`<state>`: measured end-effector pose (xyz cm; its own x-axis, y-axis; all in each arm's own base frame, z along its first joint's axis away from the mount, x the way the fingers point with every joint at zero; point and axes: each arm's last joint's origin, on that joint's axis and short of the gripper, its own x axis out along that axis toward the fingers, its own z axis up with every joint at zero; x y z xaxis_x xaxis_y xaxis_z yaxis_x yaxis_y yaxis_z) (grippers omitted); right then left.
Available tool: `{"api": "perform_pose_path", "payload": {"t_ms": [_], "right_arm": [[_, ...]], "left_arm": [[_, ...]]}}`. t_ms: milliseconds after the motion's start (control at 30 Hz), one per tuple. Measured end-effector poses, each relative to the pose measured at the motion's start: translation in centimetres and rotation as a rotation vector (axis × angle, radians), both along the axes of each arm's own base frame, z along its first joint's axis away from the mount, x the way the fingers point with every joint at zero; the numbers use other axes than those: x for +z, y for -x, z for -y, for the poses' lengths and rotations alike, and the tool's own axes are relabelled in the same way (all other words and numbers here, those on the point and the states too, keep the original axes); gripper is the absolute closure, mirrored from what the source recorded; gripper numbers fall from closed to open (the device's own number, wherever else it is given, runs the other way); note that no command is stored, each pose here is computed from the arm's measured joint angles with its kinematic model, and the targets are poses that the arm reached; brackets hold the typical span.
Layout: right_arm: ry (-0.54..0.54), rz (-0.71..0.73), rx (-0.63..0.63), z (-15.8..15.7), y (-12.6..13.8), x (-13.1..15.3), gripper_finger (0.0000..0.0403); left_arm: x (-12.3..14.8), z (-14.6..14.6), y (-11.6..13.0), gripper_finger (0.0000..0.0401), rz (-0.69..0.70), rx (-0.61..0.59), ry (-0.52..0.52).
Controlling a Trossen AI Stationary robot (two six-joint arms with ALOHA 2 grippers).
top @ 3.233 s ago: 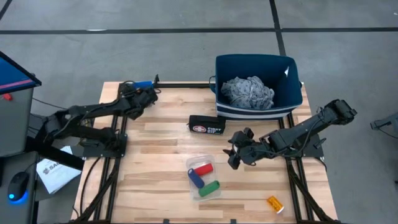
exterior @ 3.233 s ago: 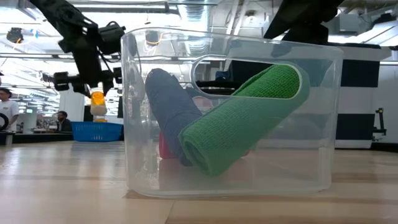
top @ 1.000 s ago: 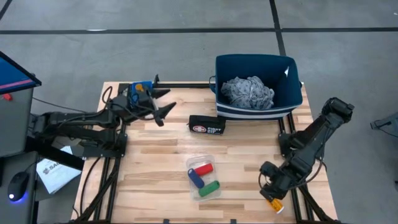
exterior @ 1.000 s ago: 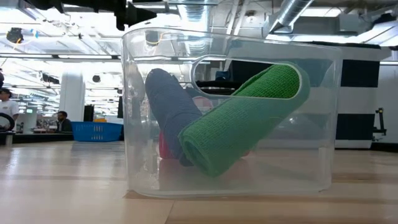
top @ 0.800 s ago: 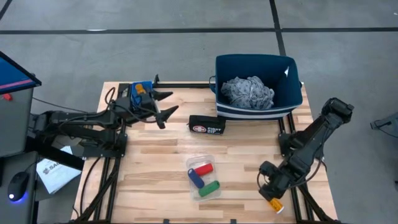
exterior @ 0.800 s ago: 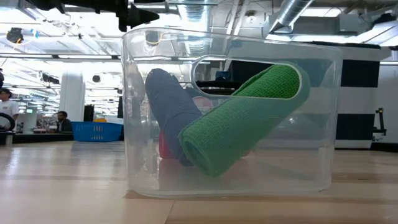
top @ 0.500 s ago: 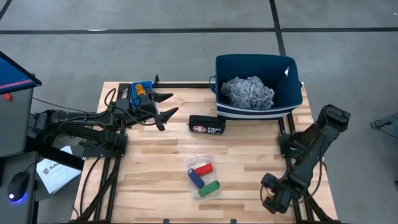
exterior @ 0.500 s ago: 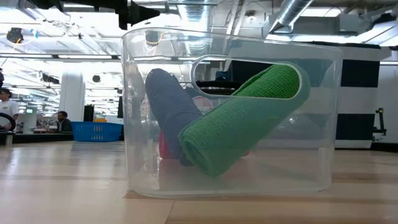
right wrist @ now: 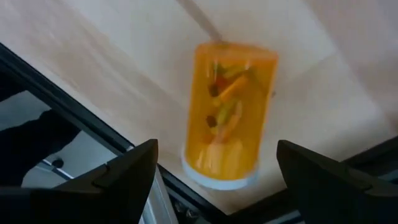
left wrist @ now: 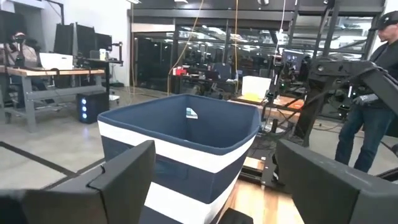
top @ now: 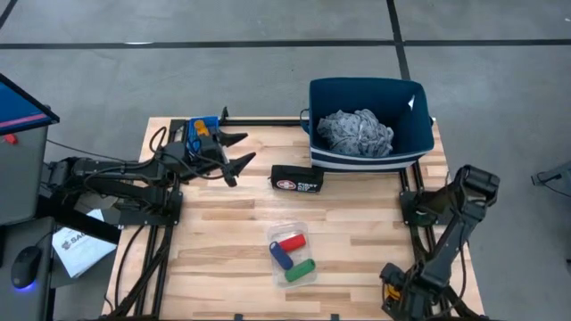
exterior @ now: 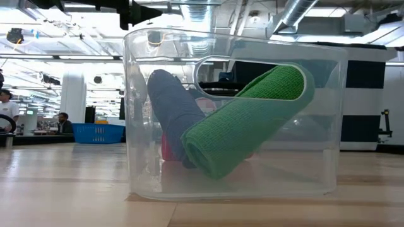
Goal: Pick & place medical supplies in basket/bin
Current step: Put the orange pill bottle into the blue bin
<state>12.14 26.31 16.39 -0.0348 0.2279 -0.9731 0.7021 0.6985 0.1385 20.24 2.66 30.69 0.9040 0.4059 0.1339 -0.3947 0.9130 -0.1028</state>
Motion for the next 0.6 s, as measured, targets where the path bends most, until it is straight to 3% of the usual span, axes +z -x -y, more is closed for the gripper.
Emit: {"api": "perform_pose_path", "payload": {"t_ms": [600], "right_arm": [[0.087, 0.047, 0.002, -0.2, -0.2, -1.6, 0.0089]], "left_arm": [[0.1, -0.1, 0.1, 0.0078, 0.017, 0.024, 0.003]]}}
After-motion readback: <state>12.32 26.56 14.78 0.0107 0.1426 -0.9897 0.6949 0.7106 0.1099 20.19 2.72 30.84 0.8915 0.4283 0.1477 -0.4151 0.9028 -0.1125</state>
